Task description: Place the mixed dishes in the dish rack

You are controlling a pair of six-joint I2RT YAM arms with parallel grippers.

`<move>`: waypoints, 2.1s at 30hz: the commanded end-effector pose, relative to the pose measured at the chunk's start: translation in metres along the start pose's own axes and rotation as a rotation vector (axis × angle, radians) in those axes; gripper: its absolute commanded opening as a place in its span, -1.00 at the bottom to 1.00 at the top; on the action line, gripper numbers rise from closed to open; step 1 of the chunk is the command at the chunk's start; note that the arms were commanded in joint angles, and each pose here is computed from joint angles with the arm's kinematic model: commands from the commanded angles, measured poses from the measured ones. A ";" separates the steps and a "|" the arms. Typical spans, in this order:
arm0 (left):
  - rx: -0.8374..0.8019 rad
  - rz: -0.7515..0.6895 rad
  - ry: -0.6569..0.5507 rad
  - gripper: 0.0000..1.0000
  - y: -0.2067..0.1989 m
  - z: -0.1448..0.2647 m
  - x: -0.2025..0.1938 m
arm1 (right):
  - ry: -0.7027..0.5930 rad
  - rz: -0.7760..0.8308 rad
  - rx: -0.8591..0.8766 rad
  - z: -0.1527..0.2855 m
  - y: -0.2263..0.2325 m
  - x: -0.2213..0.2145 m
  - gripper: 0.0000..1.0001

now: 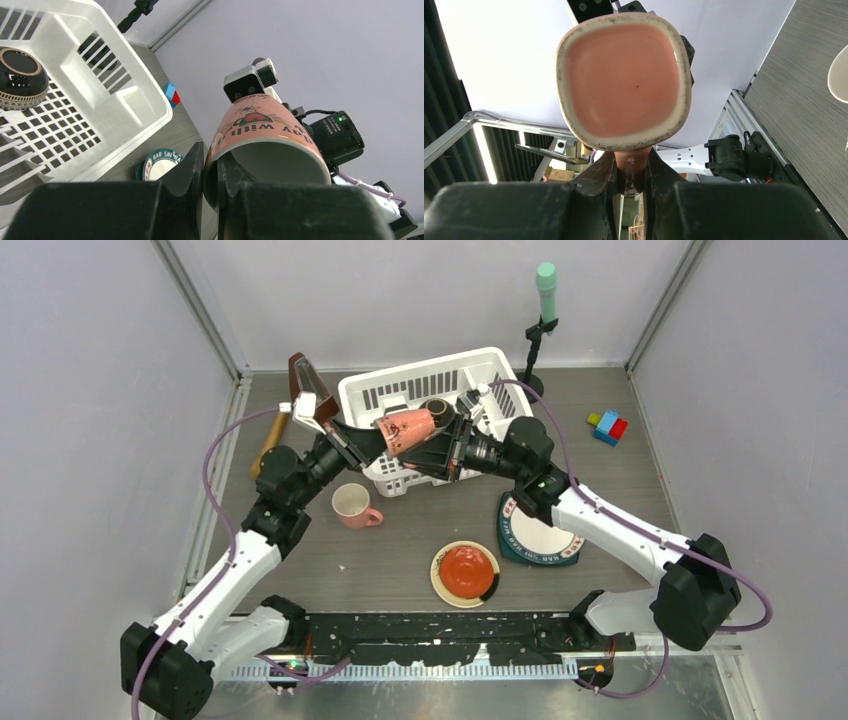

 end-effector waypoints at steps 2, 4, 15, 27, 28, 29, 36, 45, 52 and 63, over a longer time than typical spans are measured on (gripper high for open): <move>-0.057 -0.054 0.039 -0.66 -0.015 -0.003 0.011 | -0.126 0.144 -0.072 -0.001 0.009 0.014 -0.99; -0.016 -0.057 0.058 -0.35 -0.010 -0.002 0.009 | -0.178 0.218 -0.174 0.003 0.004 0.021 -0.99; 0.469 -0.241 0.230 0.33 0.034 0.030 0.007 | -0.534 0.663 -0.792 0.031 -0.019 0.091 -0.99; 0.720 -0.275 0.367 0.50 0.063 0.067 -0.014 | -0.402 0.915 -1.291 0.011 -0.082 0.157 -0.99; 0.732 -0.271 0.365 0.50 0.066 0.070 -0.017 | -0.389 0.938 -1.313 0.011 -0.085 0.161 -0.99; 0.748 -0.269 0.361 0.50 0.068 0.073 -0.019 | -0.382 0.954 -1.338 0.008 -0.091 0.167 -0.99; 0.851 -0.275 0.390 0.50 0.078 0.086 -0.024 | -0.207 1.036 -1.452 0.007 -0.118 0.186 -0.99; 0.911 -0.264 0.465 0.50 0.089 0.087 -0.035 | 0.048 1.013 -1.443 -0.004 -0.162 0.203 -0.99; 0.902 -0.248 0.491 0.50 0.094 0.087 -0.045 | 0.152 1.004 -1.397 0.000 -0.194 0.217 -0.99; 0.989 -0.230 0.548 0.64 0.109 0.087 -0.056 | 0.143 1.043 -1.371 0.028 -0.210 0.232 -0.31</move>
Point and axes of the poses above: each gripper's point midway between its finger pads, its own z axis back along the fingers, its own y axis along the line the jaws close on, x = y × z, the point moved 7 cm from there along z, back along the fingers, and after that the axes turned 12 degrees about -z, right-handed, at the moved point
